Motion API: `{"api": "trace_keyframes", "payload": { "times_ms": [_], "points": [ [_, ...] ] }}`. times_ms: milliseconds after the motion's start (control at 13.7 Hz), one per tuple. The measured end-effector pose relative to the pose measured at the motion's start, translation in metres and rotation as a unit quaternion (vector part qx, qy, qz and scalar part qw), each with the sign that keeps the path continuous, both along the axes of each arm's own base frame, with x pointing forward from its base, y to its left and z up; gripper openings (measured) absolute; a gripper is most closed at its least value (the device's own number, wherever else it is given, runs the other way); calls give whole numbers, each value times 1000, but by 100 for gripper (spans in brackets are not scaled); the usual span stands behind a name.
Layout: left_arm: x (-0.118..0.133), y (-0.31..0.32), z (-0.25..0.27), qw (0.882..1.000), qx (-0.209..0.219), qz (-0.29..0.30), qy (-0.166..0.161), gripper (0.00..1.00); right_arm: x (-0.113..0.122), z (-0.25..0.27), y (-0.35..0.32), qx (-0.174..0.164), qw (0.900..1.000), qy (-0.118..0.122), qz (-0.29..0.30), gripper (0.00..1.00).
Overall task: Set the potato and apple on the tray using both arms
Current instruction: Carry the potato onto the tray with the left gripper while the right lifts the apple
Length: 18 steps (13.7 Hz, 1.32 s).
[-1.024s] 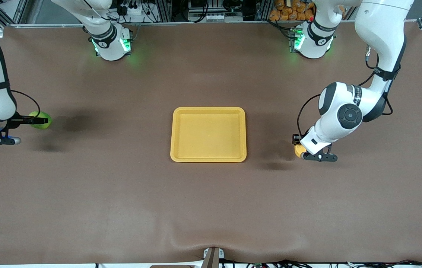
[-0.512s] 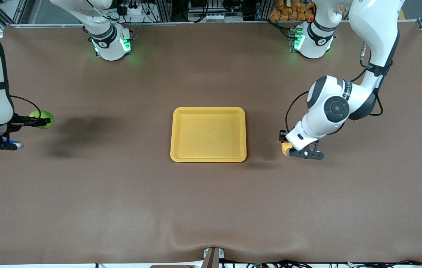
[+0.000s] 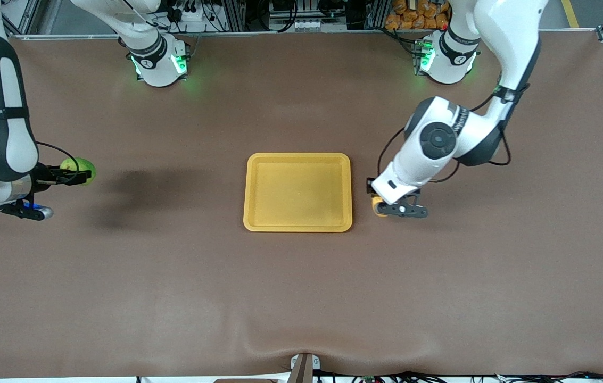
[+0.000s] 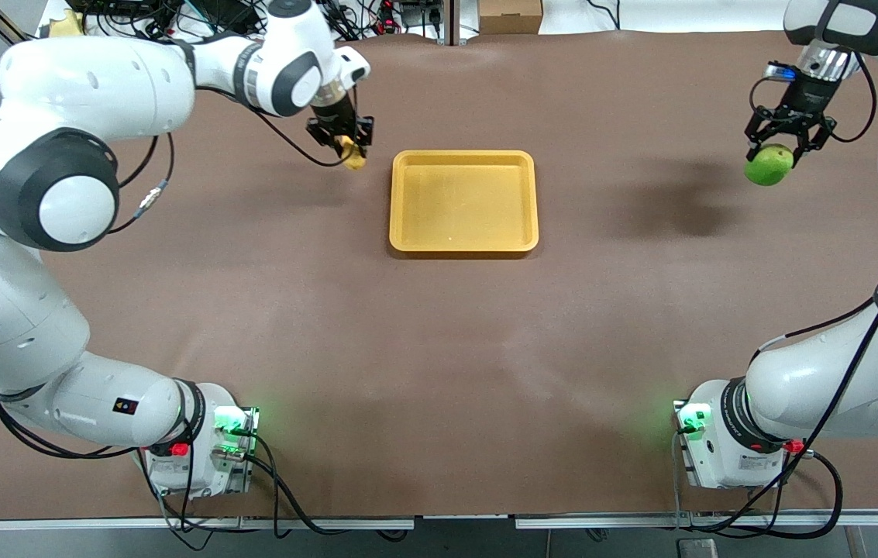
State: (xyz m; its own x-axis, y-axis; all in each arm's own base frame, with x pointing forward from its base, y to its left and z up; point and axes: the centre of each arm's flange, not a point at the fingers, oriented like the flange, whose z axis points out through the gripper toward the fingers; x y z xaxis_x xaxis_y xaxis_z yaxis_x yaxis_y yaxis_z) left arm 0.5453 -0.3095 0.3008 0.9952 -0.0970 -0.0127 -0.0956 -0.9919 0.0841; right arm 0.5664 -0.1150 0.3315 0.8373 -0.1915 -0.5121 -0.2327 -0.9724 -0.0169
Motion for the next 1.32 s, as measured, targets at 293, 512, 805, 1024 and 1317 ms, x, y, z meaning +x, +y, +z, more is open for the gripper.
{"api": "trace_keyframes", "payload": {
  "times_ms": [293,512,805,1024,1317],
  "points": [
    [-11,-52,-11,1000,-7,20,8,51,11,27,51,-20,1000,10,-19,85],
    [-17,-88,-17,999,-14,34,11,51,14,28,76,-28,999,13,-30,85],
    [-33,-117,-43,999,-11,16,26,51,15,30,95,-19,998,18,-56,85],
    [-33,-117,-60,999,-5,16,37,51,16,31,125,-24,997,24,-75,85],
    [-32,-114,-70,999,5,10,36,51,16,34,168,-35,994,24,-100,85]
  ]
}}
